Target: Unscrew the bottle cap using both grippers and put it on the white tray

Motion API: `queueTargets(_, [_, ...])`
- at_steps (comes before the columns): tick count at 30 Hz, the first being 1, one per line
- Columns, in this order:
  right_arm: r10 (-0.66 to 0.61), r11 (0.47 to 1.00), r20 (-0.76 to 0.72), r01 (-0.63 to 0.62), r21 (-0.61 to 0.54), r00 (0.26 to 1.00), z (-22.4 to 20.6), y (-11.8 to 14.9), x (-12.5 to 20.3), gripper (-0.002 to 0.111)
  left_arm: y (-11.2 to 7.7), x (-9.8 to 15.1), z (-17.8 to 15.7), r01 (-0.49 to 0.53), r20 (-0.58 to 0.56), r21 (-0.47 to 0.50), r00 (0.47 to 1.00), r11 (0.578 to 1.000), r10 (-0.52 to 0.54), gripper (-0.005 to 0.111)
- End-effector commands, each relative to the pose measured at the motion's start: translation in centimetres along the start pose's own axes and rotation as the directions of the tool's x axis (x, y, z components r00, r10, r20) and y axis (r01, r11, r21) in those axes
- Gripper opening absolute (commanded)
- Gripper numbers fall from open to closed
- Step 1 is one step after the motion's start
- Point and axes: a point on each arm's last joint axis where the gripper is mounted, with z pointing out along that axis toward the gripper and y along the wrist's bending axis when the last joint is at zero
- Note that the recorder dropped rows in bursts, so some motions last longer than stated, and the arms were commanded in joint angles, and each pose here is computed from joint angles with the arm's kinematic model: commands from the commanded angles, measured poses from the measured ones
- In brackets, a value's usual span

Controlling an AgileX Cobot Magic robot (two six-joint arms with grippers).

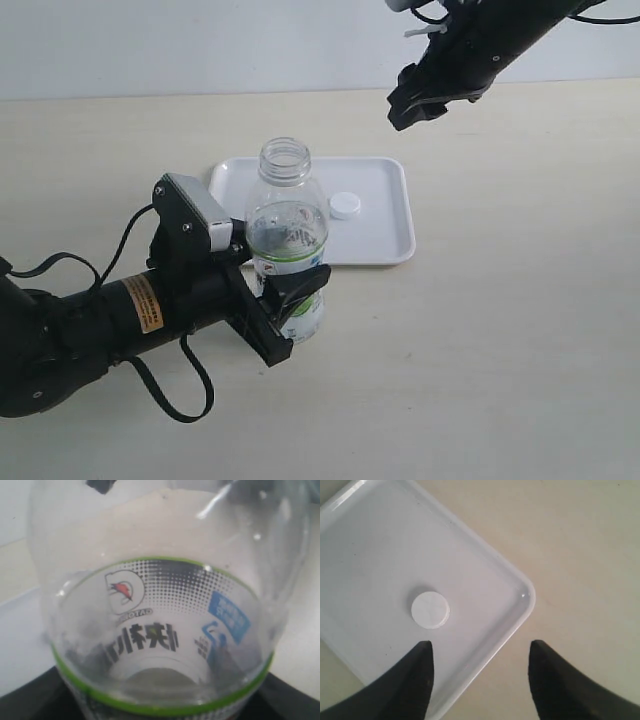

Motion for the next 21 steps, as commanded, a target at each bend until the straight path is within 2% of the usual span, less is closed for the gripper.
queueTargets(1, [0.008,1.0,0.022,-0.008,0.001,1.0,-0.6,0.0,-0.1,0.054,0.0,-0.4,-0.1,0.006,0.034,-0.002,0.999,1.0,-0.006,0.053])
queueTargets(3, [0.002,1.0,0.018,-0.002,0.0,1.0,-0.6,0.0,-0.1,0.054,0.0,-0.4,-0.1,0.006,0.034,-0.002,0.999,1.0,-0.006,0.084])
queueTargets(5, [-0.006,1.0,0.018,0.006,0.0,1.0,-0.6,0.0,-0.1,0.054,0.0,-0.4,-0.1,0.014,0.036,-0.001,0.999,1.0,-0.013,0.1])
queueTargets(6, [-0.008,1.0,0.018,0.008,0.0,1.0,-0.6,0.0,-0.1,0.054,0.0,-0.4,-0.1,0.016,0.036,-0.001,0.999,1.0,-0.016,0.104])
queueTargets(12, [-0.014,1.0,0.015,0.014,-0.005,1.0,-0.9,0.1,-0.1,0.054,-0.1,-0.3,-0.3,0.035,0.032,0.0,0.999,0.999,-0.035,0.105])
queueTargets(15, [-0.015,1.0,0.022,0.016,-0.008,1.0,-1.6,0.3,-0.2,0.054,0.0,-0.4,-1.0,0.044,0.028,-0.034,0.999,0.998,-0.043,0.105])
queueTargets(21, [-0.021,0.999,0.032,0.023,-0.039,0.999,-3.1,0.9,-0.4,0.054,-0.5,-1.2,-3.1,0.007,0.032,-0.059,0.999,0.998,-0.005,0.105])
